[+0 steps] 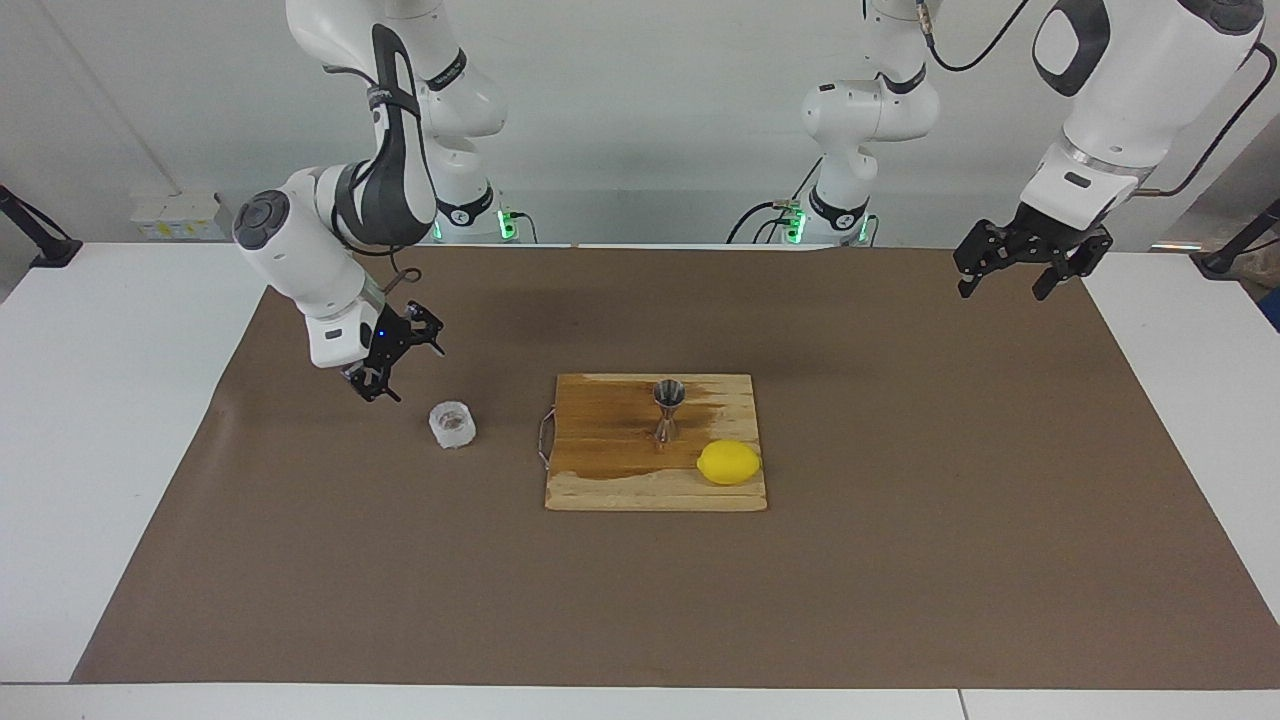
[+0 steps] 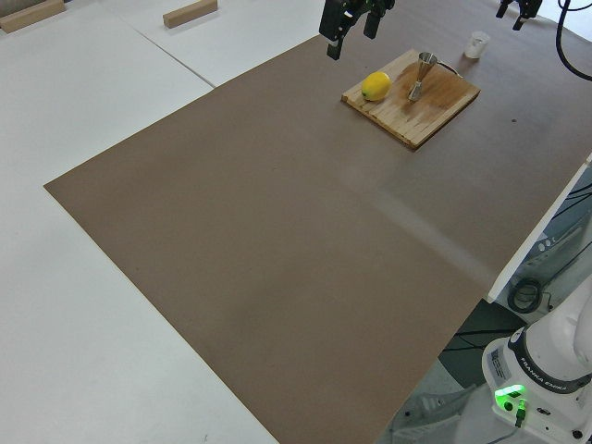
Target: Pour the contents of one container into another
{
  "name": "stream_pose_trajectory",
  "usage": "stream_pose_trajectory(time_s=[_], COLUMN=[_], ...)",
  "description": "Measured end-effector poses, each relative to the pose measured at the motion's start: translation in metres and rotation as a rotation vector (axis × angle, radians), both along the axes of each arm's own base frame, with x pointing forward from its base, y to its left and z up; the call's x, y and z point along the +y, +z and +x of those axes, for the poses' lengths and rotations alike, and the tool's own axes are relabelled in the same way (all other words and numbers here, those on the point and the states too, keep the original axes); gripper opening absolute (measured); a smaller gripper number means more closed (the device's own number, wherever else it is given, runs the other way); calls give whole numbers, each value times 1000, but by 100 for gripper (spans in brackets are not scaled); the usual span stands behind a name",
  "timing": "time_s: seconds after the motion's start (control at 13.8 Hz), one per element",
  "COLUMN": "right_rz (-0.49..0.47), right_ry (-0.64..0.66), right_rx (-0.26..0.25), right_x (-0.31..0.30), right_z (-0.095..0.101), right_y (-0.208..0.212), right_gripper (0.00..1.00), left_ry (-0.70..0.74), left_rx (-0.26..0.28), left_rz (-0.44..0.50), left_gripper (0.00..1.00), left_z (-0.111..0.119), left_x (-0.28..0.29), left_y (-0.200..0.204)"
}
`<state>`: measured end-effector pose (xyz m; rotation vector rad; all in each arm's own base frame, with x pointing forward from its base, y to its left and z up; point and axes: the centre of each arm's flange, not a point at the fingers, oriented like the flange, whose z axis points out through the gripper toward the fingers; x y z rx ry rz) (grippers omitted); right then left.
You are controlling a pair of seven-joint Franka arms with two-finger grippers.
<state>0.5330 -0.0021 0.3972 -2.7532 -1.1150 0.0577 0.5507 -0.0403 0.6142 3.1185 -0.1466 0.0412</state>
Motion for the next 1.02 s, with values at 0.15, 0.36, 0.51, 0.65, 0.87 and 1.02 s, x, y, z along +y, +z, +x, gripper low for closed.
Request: stream_pose_trajectory(time_s=[0.15, 0.36, 0.51, 0.65, 0.87, 1.02], right_rz=[-102, -193, -220, -212, -189, -184], right_ry=[-162, -409, -589, -809, -929, -948], right_rx=[84, 175, 186, 160, 127, 122], right_x=[12, 24, 20, 19, 16, 8], right_z=[-9, -17, -17, -17, -18, -17], right_y=[40, 108, 156, 199, 231, 234], right_gripper=[100, 100, 100, 100, 100, 100], left_ry=[0, 0, 0, 0, 0, 0], left_rx=[0, 0, 0, 0, 0, 0], left_rz=[0, 0, 0, 0, 0, 0], left_gripper=[100, 100, 100, 100, 100, 100], left_z=[0, 0, 0, 0, 0, 0], left_x=[0, 0, 0, 0, 0, 0], left_y=[0, 0, 0, 0, 0, 0])
